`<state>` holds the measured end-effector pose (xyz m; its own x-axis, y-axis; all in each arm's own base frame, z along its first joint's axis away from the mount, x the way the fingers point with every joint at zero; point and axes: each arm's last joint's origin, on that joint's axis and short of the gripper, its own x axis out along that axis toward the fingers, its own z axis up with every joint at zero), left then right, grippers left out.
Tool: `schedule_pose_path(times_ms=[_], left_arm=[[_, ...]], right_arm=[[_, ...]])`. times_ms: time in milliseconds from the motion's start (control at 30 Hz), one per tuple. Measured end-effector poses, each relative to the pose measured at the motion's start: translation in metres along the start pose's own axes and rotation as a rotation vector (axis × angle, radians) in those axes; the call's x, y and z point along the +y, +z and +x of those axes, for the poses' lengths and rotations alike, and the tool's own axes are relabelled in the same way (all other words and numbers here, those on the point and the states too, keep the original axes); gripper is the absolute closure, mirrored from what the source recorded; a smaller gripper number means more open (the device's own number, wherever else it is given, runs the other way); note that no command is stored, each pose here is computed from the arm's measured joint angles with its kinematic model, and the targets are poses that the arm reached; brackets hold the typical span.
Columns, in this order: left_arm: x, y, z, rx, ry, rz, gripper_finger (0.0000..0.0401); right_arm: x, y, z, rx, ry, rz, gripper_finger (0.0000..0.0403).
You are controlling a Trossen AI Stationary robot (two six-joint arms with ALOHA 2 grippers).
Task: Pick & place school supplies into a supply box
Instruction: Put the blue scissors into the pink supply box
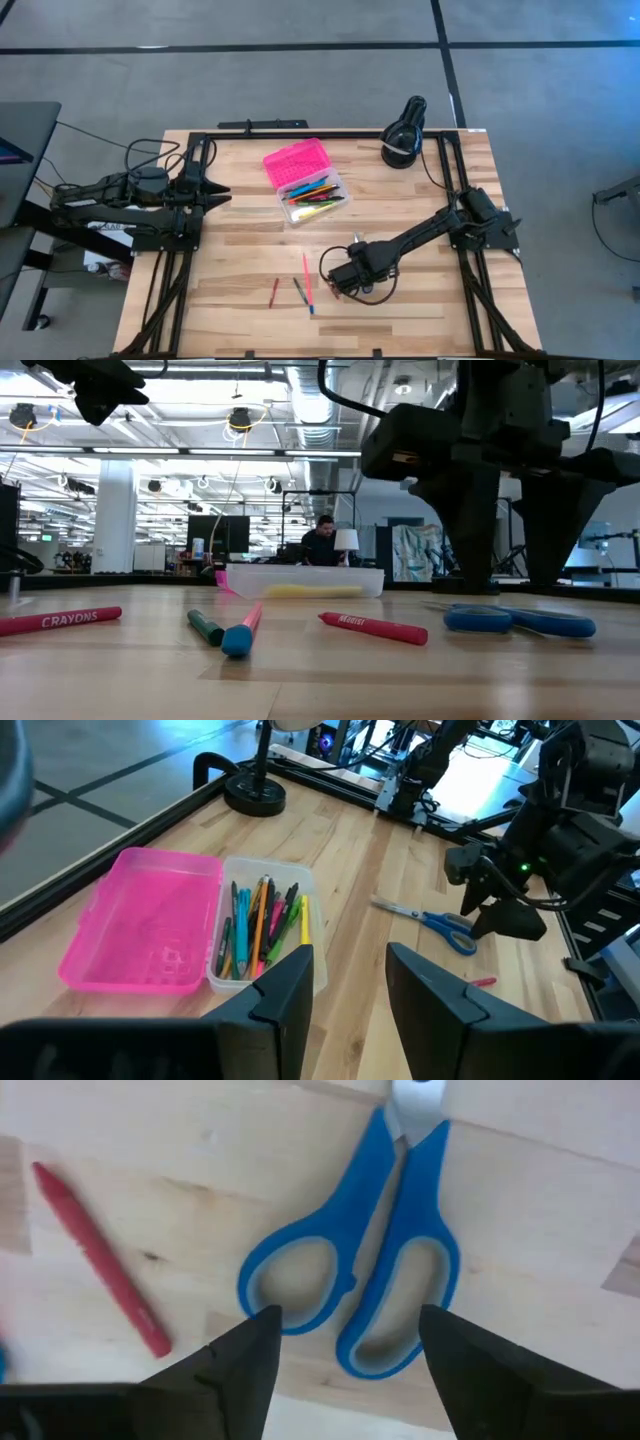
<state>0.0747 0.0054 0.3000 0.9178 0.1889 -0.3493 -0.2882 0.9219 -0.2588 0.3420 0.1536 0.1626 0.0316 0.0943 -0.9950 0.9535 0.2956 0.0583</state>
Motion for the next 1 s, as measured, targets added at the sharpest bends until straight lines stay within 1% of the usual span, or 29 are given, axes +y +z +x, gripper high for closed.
schedule_pose_path(times_ms=[267, 400, 533, 667, 900, 1000], left_arm=[[0.0, 0.0, 0.0, 0.0, -0.001, -0.008, 0.028], [0.0, 0.0, 0.0, 0.0, -0.001, -0.017, 0.028], [0.0, 0.0, 0.0, 0.0, -0.001, -0.022, 0.028], [0.0, 0.0, 0.0, -0.001, -0.001, -0.029, 0.028], [0.0, 0.0, 0.0, -0.001, -0.001, -0.045, 0.028], [0.0, 0.0, 0.0, -0.001, 0.0, -0.053, 0.028]], right_arm=[[-0.003, 0.001, 0.015, 0.022, 0.044, 0.016, 0.0189], [-0.005, 0.001, 0.018, 0.03, 0.032, 0.023, 0.0196], [-0.01, 0.002, 0.023, 0.028, 0.011, 0.025, 0.0212], [-0.015, 0.003, 0.027, 0.048, 0.003, 0.026, 0.0242], [-0.017, 0.006, 0.028, 0.041, -0.017, 0.015, 0.0312], [-0.017, 0.005, 0.028, 0.037, -0.019, -0.02, 0.0336]])
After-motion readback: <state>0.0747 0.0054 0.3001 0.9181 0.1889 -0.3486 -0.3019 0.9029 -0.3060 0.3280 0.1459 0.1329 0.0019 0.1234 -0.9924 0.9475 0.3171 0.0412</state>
